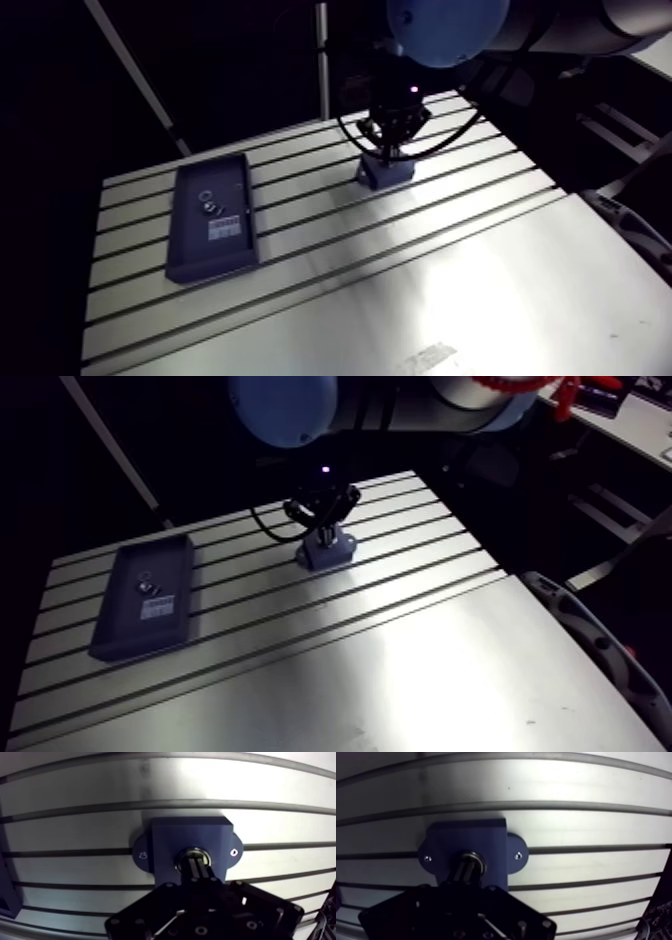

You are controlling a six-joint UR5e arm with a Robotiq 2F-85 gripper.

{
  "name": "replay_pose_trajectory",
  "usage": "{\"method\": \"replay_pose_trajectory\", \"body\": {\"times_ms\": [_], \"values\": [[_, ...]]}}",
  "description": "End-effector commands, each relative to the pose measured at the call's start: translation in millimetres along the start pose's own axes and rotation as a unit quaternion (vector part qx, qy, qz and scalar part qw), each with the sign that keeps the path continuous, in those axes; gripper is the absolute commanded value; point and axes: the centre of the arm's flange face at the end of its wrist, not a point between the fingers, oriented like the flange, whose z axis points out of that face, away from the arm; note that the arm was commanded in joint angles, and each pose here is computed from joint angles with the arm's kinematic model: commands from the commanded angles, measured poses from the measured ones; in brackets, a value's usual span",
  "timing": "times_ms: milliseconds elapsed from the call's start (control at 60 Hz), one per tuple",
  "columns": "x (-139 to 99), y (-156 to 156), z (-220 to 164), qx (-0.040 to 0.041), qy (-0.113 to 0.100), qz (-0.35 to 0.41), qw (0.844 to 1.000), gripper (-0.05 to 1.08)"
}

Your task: Pick up the bearing and press it into the housing until flush.

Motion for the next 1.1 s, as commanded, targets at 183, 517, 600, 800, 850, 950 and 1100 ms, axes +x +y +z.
{"method": "replay_pose_trajectory", "body": {"times_ms": [183,517,600,800,850,950,1100], "values": [[-0.1,-0.2,0.8,0.0009,-0.001,0.000,1.000,1.07],[-0.4,-1.2,1.3,0.0011,-0.001,-0.001,1.000,1.07],[-0.9,-1.4,2.0,0.0009,-0.002,-0.001,1.000,1.07],[-1.8,-1.8,3.2,0.0013,-0.004,-0.001,1.000,1.07],[-1.8,-1.8,3.3,0.0013,-0.004,-0.001,1.000,1.07],[-1.7,-2.7,3.3,0.0013,-0.004,-0.001,1.000,1.07],[-1.4,-1.7,5.7,0.0019,-0.005,0.000,1.000,1.07]]}}
